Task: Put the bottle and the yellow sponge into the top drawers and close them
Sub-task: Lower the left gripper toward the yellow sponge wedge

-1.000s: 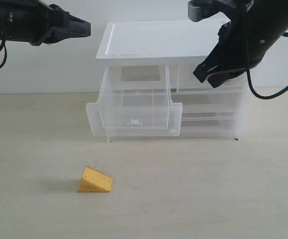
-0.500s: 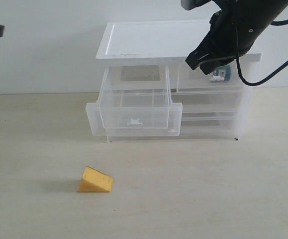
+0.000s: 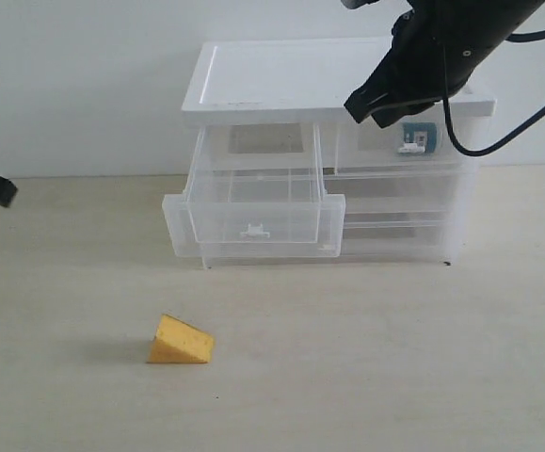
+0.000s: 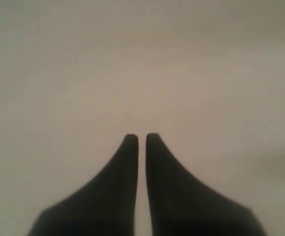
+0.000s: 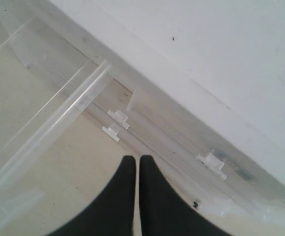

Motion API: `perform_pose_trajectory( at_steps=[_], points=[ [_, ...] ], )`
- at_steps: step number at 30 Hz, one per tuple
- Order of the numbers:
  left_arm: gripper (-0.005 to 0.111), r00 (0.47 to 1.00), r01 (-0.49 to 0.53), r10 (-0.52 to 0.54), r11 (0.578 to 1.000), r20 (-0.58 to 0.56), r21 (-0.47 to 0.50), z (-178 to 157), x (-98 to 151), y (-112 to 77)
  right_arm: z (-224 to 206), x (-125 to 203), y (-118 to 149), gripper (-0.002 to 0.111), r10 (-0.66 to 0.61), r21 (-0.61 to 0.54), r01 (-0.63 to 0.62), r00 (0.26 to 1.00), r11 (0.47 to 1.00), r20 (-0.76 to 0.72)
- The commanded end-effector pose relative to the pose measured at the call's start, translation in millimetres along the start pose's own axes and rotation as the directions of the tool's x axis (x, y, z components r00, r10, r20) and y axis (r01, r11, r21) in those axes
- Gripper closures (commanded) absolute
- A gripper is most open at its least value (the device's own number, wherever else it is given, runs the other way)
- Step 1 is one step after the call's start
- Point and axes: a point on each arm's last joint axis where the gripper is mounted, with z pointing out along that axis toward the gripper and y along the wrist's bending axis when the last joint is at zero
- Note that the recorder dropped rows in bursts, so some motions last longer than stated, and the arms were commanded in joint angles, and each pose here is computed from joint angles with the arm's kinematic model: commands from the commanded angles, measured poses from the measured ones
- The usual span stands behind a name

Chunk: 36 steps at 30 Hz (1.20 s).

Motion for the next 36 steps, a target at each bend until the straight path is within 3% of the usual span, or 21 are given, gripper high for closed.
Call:
perform_pose_trajectory(
  at_steps=[1,3,5,7,9,12,14,15,19,22,26,29,33,36],
  points=[
    [0.103,0.984,-0.177,0.161,0.897,0.073,0.405,-3,3,-52.2,-1,-3,-2,0.108,-0.013,0.008,0.012,1.000,1.000,0.027],
    [0.103,0.979,-0.203,0.179,0.859,0.096,0.471,-3,6,-67.5,-1,-4,-2,0.108,-0.011,0.010,0.011,0.999,1.000,0.037],
    [0.103,0.957,-0.288,0.269,0.825,0.111,0.486,0,13,-79.7,-1,-5,-2,0.108,-0.011,0.015,0.010,0.999,1.000,0.047],
    [0.101,0.906,-0.414,0.402,0.774,0.134,0.479,3,22,-88.5,-1,-5,-2,0.108,-0.014,0.015,0.013,0.999,1.000,0.047],
    [0.093,0.844,-0.525,0.507,0.712,0.177,0.467,8,30,-92.1,-1,-5,-2,0.108,-0.014,0.015,0.013,0.999,1.000,0.047],
    [0.067,0.648,-0.745,0.706,0.511,0.284,0.430,16,44,-95.4,-1,-4,-2,0.108,-0.010,0.008,0.010,0.999,1.000,0.041],
    [0.048,0.523,-0.831,0.782,0.380,0.339,0.405,22,52,-97.6,-1,-4,-1,0.108,-0.003,-0.001,0.003,0.999,1.000,0.043],
    [0.043,0.474,-0.861,0.801,0.335,0.365,0.383,26,55,-98.9,-1,-5,-1,0.108,0.000,-0.005,0.000,0.999,1.000,0.045],
    [0.040,0.422,-0.901,0.788,0.309,0.448,0.305,43,54,-106.3,-1,-5,2,0.108,-0.008,-0.033,0.010,0.999,0.999,0.048],
    [0.040,0.364,-0.926,0.786,0.248,0.500,0.285,54,54,-111.8,-1,-5,2,0.108,-0.010,-0.036,0.011,0.999,0.999,0.048],
    [0.040,0.345,-0.936,0.755,0.233,0.558,0.263,67,52,-118.9,-1,-5,2,0.108,-0.012,-0.036,0.014,0.999,0.999,0.048],
    [0.040,0.414,-0.909,0.720,0.300,0.557,0.289,78,48,-122.0,-1,-5,2,0.108,-0.021,-0.036,0.023,0.999,0.999,0.048],
    [0.040,0.429,-0.900,0.713,0.290,0.554,0.324,90,48,-125.0,-1,-5,2,0.108,-0.021,-0.036,0.023,0.999,0.999,0.048],
    [0.040,0.454,-0.888,0.695,0.306,0.558,0.343,96,45,-127.1,-1,-5,2,0.108,-0.021,-0.036,0.023,0.999,0.999,0.048]
  ],
)
